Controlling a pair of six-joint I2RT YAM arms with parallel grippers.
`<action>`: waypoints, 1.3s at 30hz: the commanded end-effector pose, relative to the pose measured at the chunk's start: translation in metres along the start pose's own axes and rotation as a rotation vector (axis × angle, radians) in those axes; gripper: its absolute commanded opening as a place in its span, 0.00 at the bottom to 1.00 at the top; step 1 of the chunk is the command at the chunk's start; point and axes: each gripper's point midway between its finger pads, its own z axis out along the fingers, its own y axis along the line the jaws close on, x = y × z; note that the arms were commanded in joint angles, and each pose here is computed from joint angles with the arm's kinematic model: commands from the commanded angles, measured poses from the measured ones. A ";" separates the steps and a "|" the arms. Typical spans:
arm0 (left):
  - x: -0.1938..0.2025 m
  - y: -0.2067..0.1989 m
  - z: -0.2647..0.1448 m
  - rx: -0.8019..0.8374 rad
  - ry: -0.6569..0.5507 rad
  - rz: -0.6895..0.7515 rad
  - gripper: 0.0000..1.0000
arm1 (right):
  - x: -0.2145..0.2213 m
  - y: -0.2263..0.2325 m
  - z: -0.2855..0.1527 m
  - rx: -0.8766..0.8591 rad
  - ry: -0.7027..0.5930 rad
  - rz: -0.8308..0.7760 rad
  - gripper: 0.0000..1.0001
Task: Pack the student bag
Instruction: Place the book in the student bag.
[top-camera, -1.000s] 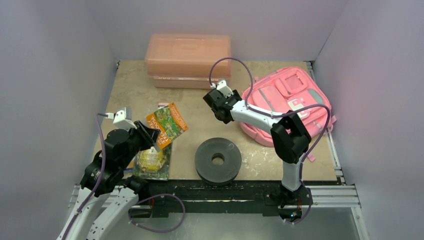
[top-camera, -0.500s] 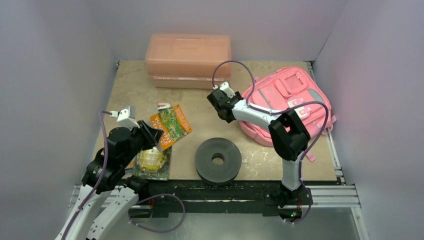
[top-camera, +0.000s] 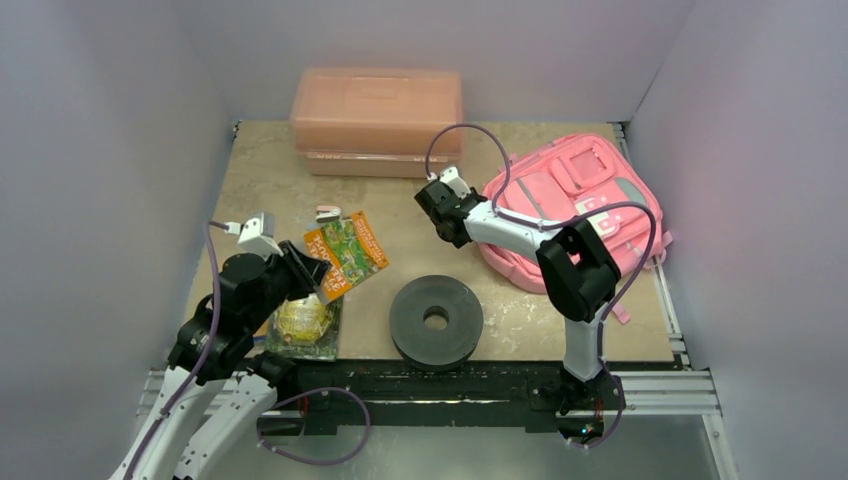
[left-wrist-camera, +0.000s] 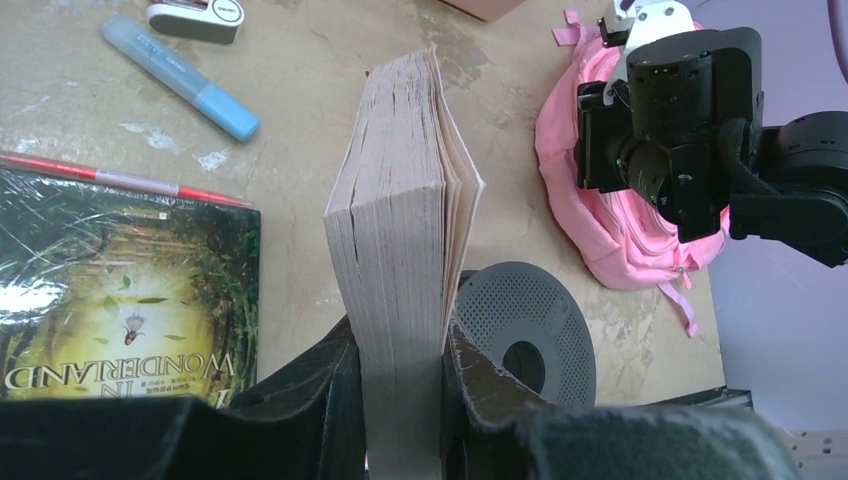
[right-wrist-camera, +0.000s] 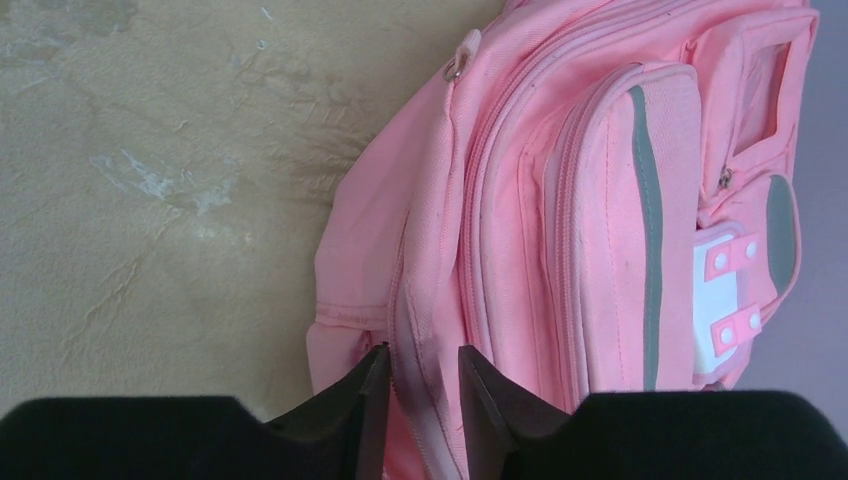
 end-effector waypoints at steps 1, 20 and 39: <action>-0.021 -0.025 0.000 0.104 -0.084 -0.054 0.00 | -0.004 -0.025 -0.002 0.111 -0.016 0.051 0.27; 0.002 -0.085 0.025 0.384 0.109 -0.120 0.00 | -0.049 -0.077 -0.059 -0.091 -0.124 0.244 0.00; -0.010 -0.152 0.074 0.621 0.189 -0.373 0.00 | -0.123 -0.138 -0.119 -0.330 -0.349 0.459 0.00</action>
